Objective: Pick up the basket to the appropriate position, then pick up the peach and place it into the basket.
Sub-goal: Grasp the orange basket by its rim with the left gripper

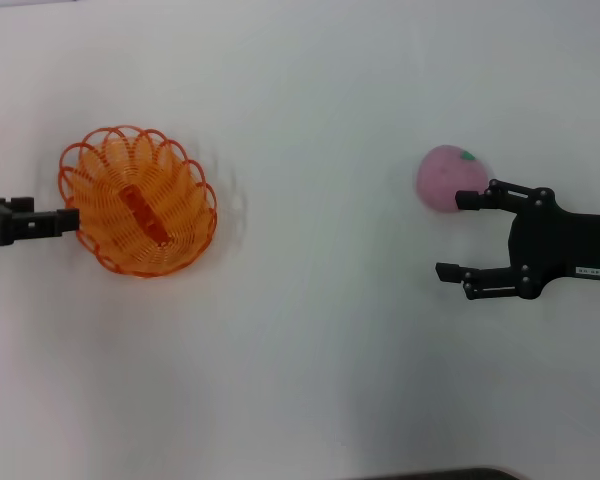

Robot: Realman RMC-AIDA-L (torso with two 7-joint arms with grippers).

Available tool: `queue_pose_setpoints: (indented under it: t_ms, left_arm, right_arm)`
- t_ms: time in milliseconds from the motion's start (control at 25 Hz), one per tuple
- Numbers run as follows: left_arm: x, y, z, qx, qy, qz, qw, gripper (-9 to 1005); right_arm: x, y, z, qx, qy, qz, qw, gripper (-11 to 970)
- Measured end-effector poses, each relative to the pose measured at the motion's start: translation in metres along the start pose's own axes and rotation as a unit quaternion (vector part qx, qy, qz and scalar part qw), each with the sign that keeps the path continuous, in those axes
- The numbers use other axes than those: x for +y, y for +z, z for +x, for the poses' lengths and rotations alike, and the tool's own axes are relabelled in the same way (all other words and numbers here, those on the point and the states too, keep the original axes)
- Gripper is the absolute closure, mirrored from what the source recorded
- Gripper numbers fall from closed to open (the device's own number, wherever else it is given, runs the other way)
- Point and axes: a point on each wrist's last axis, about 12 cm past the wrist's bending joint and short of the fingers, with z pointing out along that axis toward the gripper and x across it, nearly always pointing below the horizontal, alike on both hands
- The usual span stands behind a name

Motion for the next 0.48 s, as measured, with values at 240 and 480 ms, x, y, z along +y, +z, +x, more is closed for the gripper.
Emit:
queue_pose_setpoints:
  t_ms: [240,480]
  left_arm:
    - [-0.003,0.006,-0.039,0.030,0.066,-0.039,0.997,148]
    - [-0.015,0.020,-0.076,0.072,0.149,-0.046,0.985,151]
  right_arm:
    - [0.000,0.000,0.000,0.001,-0.001,-0.002,1.000,13]
    - [0.000,0.001,-0.001,0.002,-0.002,-0.003,1.000,12]
